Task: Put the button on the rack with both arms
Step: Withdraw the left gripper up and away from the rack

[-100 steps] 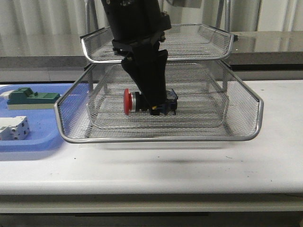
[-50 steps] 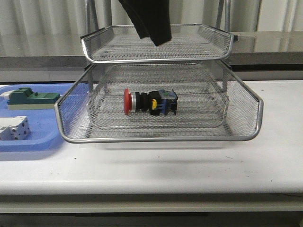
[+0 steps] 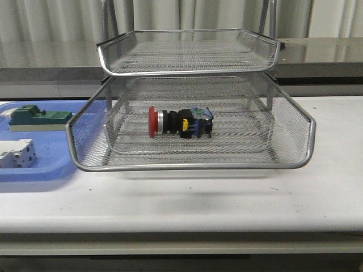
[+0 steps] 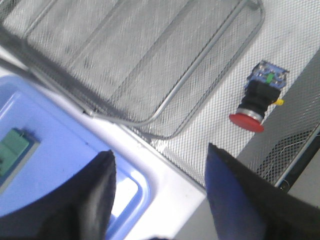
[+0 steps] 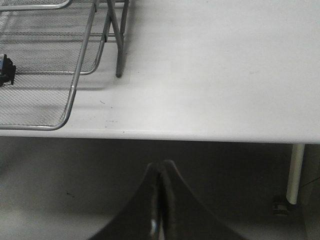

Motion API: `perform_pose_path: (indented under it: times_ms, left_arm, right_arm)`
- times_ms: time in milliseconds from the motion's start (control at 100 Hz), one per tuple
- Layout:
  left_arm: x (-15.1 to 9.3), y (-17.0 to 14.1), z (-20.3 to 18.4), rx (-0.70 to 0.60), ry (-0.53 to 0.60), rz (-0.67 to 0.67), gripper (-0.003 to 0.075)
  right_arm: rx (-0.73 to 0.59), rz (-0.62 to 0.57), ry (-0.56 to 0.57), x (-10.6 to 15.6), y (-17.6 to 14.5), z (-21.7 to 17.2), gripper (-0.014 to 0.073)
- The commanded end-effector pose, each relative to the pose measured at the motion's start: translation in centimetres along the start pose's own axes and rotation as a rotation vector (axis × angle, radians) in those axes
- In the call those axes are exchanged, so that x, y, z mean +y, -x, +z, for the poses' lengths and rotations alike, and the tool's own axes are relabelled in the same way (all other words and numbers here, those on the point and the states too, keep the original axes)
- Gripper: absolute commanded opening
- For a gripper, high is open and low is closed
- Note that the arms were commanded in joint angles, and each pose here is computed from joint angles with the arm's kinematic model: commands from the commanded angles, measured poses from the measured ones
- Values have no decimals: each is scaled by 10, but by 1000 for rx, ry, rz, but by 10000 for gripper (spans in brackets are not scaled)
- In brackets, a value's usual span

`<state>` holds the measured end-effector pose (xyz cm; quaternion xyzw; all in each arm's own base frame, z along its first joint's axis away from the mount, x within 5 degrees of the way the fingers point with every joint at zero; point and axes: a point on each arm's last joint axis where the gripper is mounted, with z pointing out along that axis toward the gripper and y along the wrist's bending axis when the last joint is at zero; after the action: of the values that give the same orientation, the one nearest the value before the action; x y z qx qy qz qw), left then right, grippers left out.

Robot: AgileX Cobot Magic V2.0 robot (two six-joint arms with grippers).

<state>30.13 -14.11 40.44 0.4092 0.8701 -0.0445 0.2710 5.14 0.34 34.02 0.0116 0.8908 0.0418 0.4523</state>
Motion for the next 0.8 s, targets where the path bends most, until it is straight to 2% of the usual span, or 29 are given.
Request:
perform_pose_path:
  times_ms: [0,190,380,580,790]
  left_arm:
    - [1,-19,-35,-43,31,-67,389]
    - [5,-64,-54,-103,127,-179,389]
    - [-2,-114,-68,-192,248,-267,389]
    - [-23,-154,-85,-412,395,-328,389]
    - [-53,-186,-91,-674,487,-362,389]
  right_arm:
    - [-84,-9,-2,0,13,-6,-70]
    - [-84,-9,-2,0,13,-6,-70]
    - [-84,-9,-2,0,13,-6,-70]
    - [-84,-9,-2,0,13,-6,-70]
    - [-84,-9,-2,0,13,-6,-70]
